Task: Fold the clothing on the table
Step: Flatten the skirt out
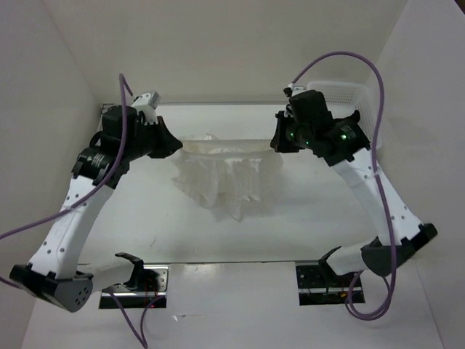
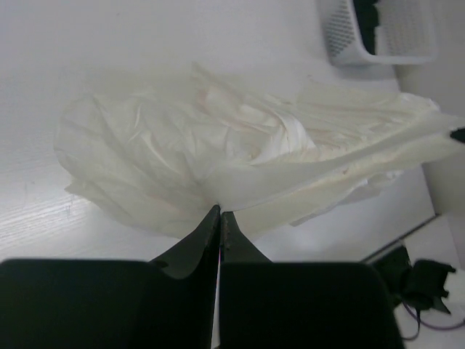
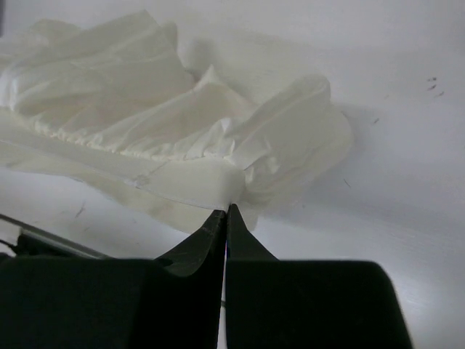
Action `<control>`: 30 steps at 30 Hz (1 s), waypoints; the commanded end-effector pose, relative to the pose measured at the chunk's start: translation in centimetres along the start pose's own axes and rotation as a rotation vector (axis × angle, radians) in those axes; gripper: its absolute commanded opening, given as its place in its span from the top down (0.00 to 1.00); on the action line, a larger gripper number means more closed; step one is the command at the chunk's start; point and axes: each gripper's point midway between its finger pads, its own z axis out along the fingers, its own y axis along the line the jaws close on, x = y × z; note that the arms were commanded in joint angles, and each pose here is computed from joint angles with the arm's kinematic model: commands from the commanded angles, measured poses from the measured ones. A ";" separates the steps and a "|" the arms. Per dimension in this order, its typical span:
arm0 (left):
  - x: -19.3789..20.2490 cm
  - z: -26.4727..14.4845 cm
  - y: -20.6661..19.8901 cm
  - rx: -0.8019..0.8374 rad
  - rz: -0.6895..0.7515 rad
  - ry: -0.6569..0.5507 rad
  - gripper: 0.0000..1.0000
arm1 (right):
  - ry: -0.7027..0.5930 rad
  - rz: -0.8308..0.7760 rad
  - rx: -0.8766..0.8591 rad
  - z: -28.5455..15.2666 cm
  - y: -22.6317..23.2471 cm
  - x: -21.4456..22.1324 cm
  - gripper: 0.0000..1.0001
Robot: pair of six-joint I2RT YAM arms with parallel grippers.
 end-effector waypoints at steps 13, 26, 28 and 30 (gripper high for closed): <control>9.0 1.3 3.5 -0.051 -0.050 0.237 1.00 | 0.061 0.028 -0.094 0.9 -0.2 6.4 1.00; -9.2 14.9 6.0 -0.137 0.015 0.058 1.00 | -0.239 0.090 0.140 9.3 -7.5 -15.2 1.00; -12.7 14.4 6.8 -0.125 -0.010 0.003 1.00 | -0.227 0.100 0.161 10.0 -8.8 -16.7 1.00; -18.8 10.9 4.9 -0.067 0.012 -0.162 1.00 | -0.372 0.121 0.126 5.5 -8.5 -21.2 1.00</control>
